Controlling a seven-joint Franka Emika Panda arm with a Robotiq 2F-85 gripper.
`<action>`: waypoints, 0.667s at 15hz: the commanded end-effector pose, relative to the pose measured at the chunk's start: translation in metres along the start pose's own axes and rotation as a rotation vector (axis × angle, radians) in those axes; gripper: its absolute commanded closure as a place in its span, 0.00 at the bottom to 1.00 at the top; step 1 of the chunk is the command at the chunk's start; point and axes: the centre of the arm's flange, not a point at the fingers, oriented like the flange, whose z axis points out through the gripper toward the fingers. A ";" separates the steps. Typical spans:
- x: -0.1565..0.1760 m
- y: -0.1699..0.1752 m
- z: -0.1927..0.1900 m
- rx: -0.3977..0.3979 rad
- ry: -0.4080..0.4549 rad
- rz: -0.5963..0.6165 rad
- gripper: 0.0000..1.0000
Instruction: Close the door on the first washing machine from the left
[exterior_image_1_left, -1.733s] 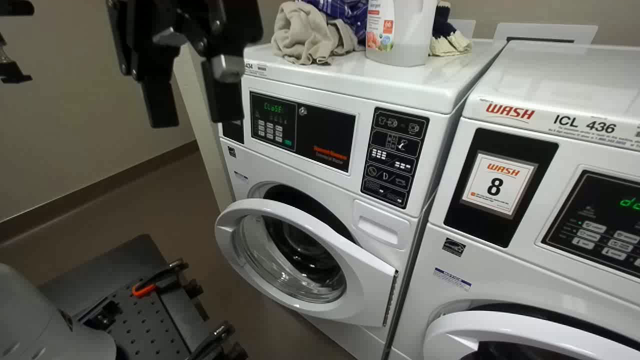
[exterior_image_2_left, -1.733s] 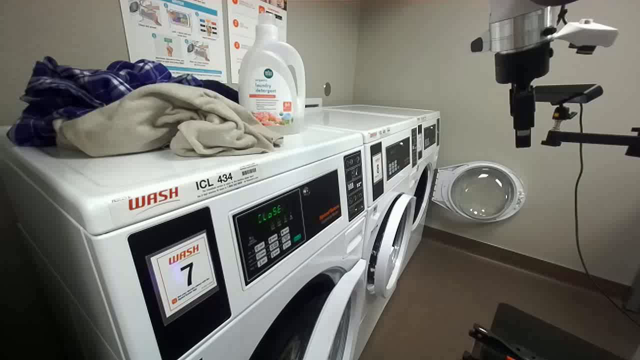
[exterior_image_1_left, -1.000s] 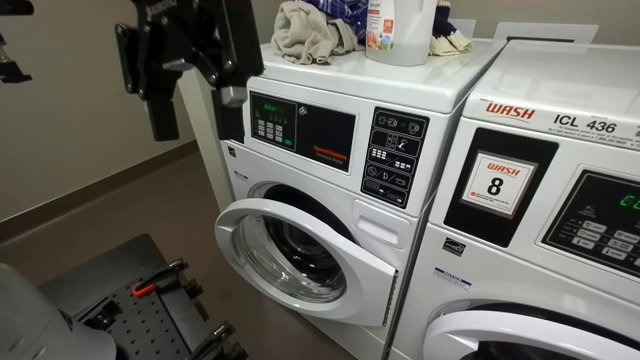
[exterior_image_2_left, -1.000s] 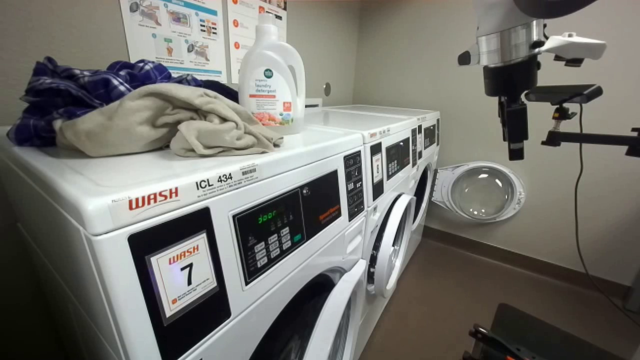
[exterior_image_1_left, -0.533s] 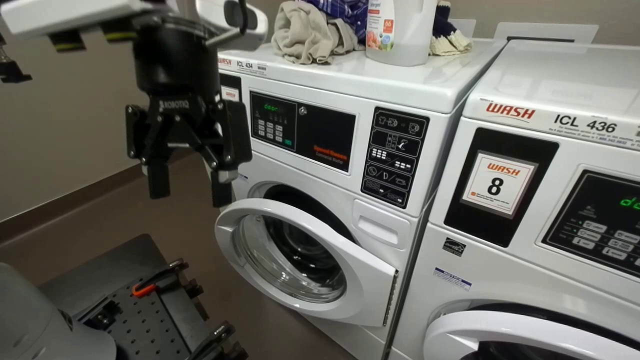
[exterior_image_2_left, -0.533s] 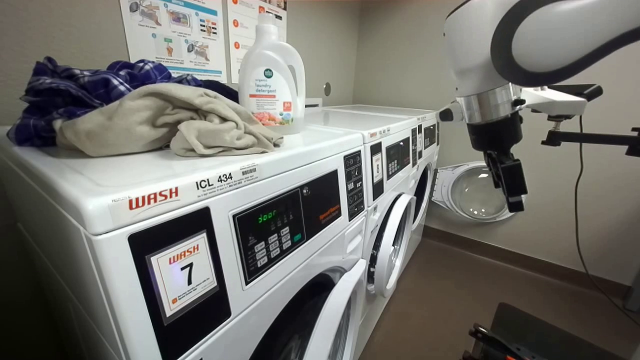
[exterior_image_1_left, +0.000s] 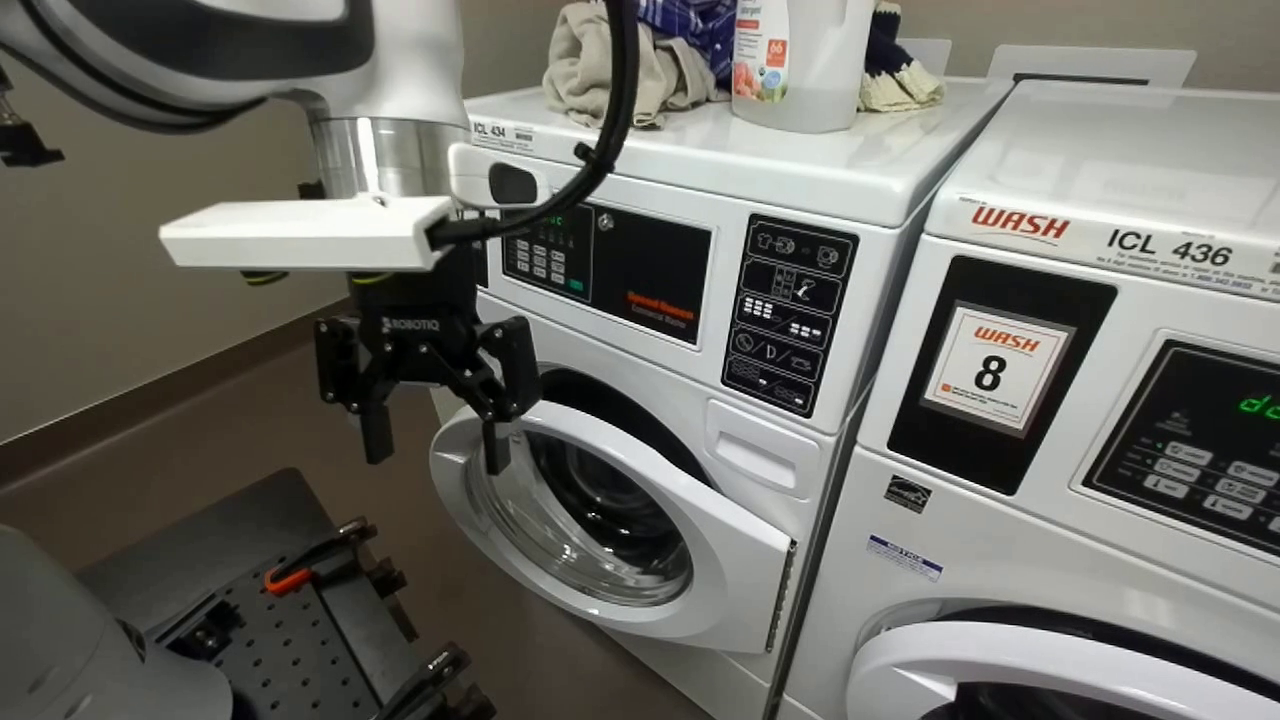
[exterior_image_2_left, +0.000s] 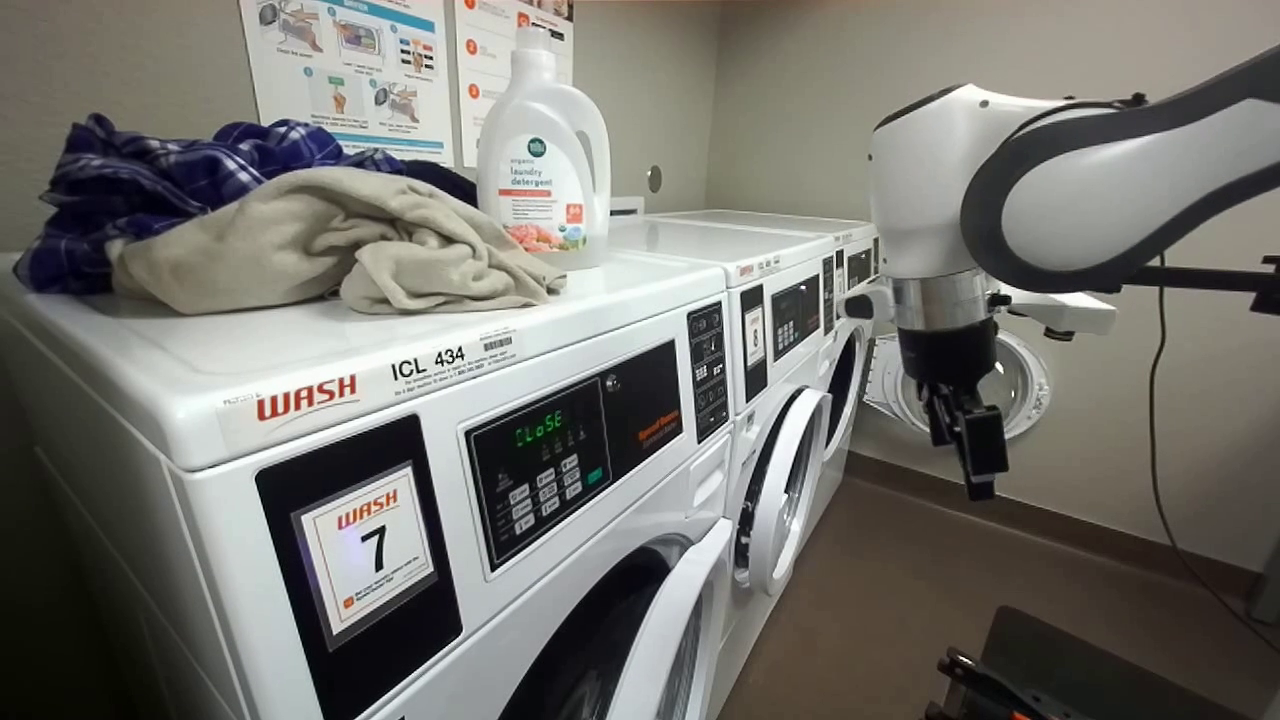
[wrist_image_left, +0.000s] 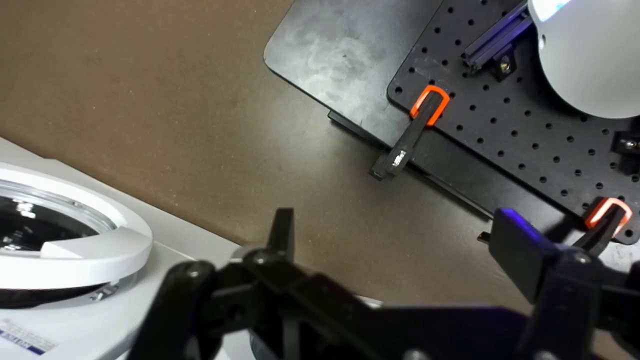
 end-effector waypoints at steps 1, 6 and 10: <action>0.022 -0.012 0.041 -0.006 0.009 -0.067 0.00; 0.063 -0.031 0.075 -0.019 -0.043 -0.149 0.00; 0.083 -0.053 0.102 -0.017 -0.102 -0.237 0.00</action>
